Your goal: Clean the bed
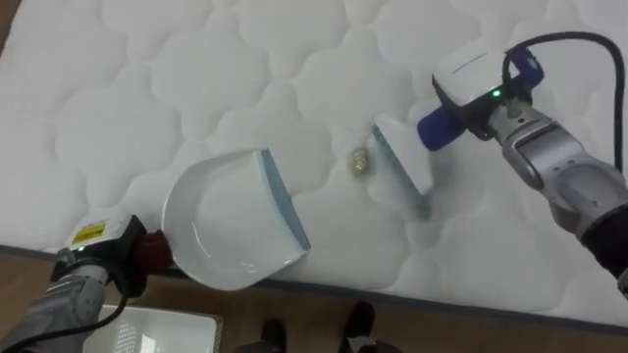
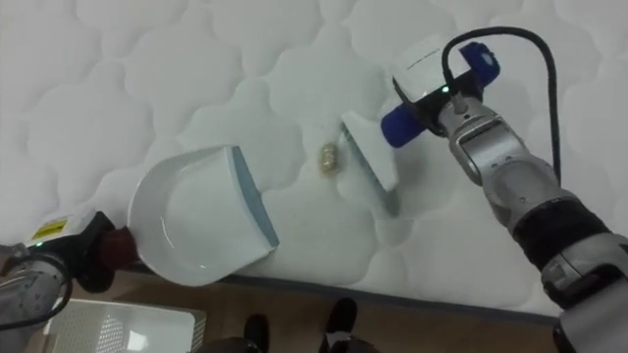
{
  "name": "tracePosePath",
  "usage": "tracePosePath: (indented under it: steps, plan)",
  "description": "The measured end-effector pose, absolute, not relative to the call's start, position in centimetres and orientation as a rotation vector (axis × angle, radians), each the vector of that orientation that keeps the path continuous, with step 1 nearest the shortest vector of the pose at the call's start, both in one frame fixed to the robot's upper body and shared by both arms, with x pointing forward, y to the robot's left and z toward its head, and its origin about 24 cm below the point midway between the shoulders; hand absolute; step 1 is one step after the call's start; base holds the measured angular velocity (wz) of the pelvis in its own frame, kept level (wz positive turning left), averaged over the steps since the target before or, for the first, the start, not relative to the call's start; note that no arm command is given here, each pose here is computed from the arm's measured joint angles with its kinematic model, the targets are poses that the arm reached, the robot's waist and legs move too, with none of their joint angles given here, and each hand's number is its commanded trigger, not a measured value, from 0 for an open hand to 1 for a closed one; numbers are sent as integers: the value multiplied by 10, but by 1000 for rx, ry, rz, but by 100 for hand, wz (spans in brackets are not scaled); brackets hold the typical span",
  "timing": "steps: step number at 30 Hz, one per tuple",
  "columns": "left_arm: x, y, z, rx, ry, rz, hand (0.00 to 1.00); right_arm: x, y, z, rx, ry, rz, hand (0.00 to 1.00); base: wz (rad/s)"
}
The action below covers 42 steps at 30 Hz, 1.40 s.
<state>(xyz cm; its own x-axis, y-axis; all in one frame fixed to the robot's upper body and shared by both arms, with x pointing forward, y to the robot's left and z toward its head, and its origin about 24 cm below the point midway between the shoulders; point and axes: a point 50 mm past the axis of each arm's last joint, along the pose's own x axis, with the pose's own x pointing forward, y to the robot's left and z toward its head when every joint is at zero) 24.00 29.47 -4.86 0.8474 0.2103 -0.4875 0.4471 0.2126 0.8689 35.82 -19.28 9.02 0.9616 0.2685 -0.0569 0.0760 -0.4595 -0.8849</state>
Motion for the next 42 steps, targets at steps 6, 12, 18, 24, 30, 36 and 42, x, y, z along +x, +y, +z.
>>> tracePosePath:
  steps: [6,12,18,24,30,36,42]
  plan:
    - [239,294,-50,1365,584,-182,100,356,-162,89,-1781,-295,273,100,0]
    - [234,293,-54,1363,597,-199,100,352,-140,92,-1565,-332,330,100,0]
    - [229,287,-61,1350,605,-222,100,351,-136,93,-1455,-305,384,100,0]
    - [227,284,-64,1347,609,-236,100,349,-130,96,-1355,-299,427,100,2]
    - [227,283,-64,1381,608,-259,100,348,-128,96,-1352,-307,442,100,3]
    - [226,282,-65,1398,604,-266,100,348,-130,96,-1347,-304,438,63,0]
    - [222,277,-66,1394,581,-273,100,347,-141,93,-1222,-269,384,0,2]
